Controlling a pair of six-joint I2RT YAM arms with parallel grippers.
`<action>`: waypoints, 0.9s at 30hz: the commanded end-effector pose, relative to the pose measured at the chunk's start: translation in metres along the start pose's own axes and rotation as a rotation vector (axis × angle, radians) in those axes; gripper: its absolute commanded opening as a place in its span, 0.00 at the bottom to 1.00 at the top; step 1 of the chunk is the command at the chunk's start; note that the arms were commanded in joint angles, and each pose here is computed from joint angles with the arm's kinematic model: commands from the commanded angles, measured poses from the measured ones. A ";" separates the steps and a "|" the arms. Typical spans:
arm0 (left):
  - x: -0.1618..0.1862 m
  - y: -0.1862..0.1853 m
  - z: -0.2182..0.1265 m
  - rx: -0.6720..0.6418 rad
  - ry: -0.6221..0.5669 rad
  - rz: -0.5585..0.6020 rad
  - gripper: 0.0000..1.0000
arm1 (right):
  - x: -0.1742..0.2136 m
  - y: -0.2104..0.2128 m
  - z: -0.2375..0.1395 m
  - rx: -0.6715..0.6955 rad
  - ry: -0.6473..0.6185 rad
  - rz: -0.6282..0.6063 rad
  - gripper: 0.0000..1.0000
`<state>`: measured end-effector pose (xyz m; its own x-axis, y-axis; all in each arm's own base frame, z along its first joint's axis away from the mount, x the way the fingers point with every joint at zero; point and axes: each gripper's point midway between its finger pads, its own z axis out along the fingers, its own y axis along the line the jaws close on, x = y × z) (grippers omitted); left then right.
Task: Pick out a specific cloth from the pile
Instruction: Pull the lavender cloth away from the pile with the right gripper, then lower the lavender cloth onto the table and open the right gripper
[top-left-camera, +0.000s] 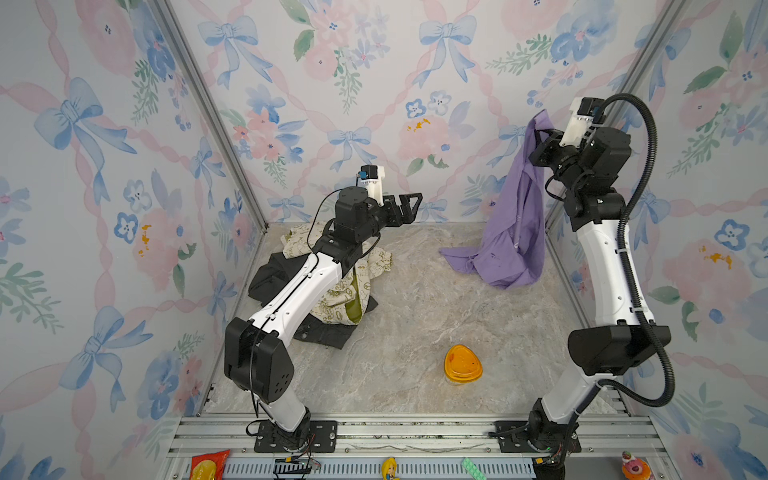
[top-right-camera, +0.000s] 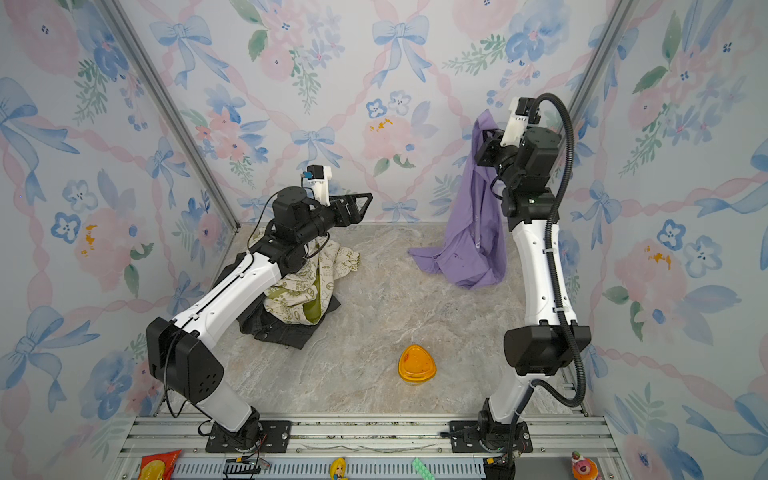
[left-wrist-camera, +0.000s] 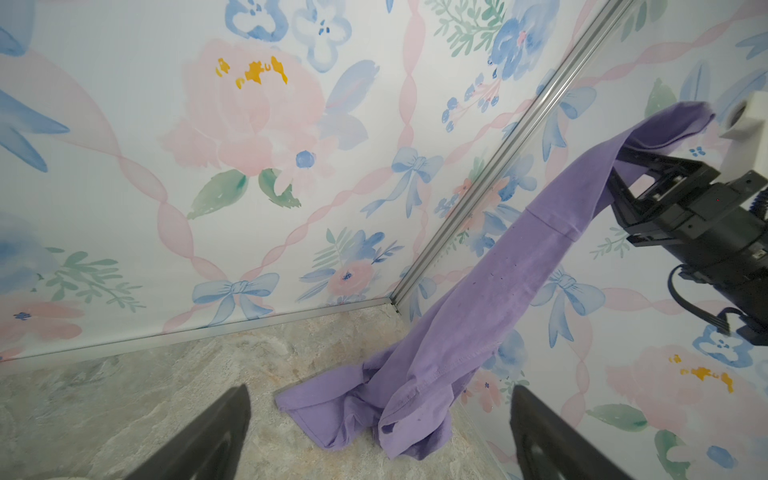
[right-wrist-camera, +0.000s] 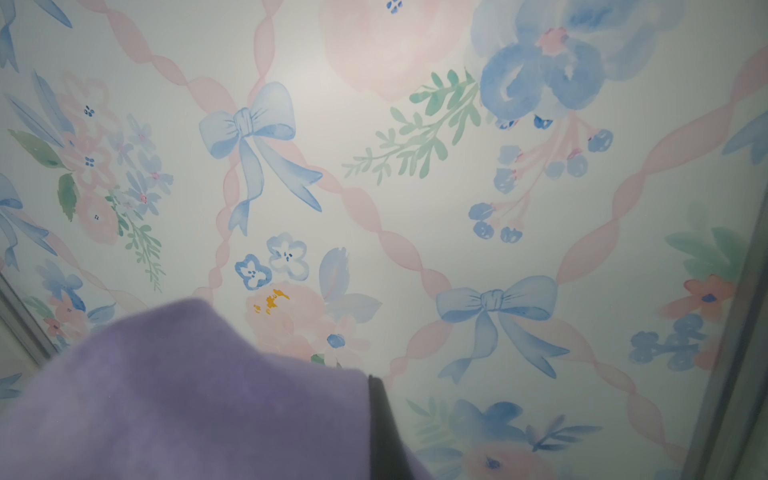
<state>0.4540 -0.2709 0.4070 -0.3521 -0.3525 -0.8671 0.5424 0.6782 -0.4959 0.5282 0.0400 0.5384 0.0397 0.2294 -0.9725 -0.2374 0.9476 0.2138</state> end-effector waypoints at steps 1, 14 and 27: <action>-0.004 0.001 -0.011 -0.018 -0.015 0.023 0.98 | 0.010 0.005 0.000 -0.029 0.046 0.037 0.00; 0.002 0.025 -0.042 -0.103 -0.031 0.015 0.98 | 0.177 -0.096 -0.051 0.398 0.494 -0.040 0.02; 0.014 0.038 -0.048 -0.123 -0.006 0.004 0.98 | 0.321 -0.179 -0.138 0.683 1.031 0.033 0.23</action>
<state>0.4386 -0.2272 0.3741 -0.3652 -0.3594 -0.8587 0.4420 0.7449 -0.4998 0.4809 -0.0767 0.2277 -0.6938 0.2296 -0.6826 0.3060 0.9520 0.0092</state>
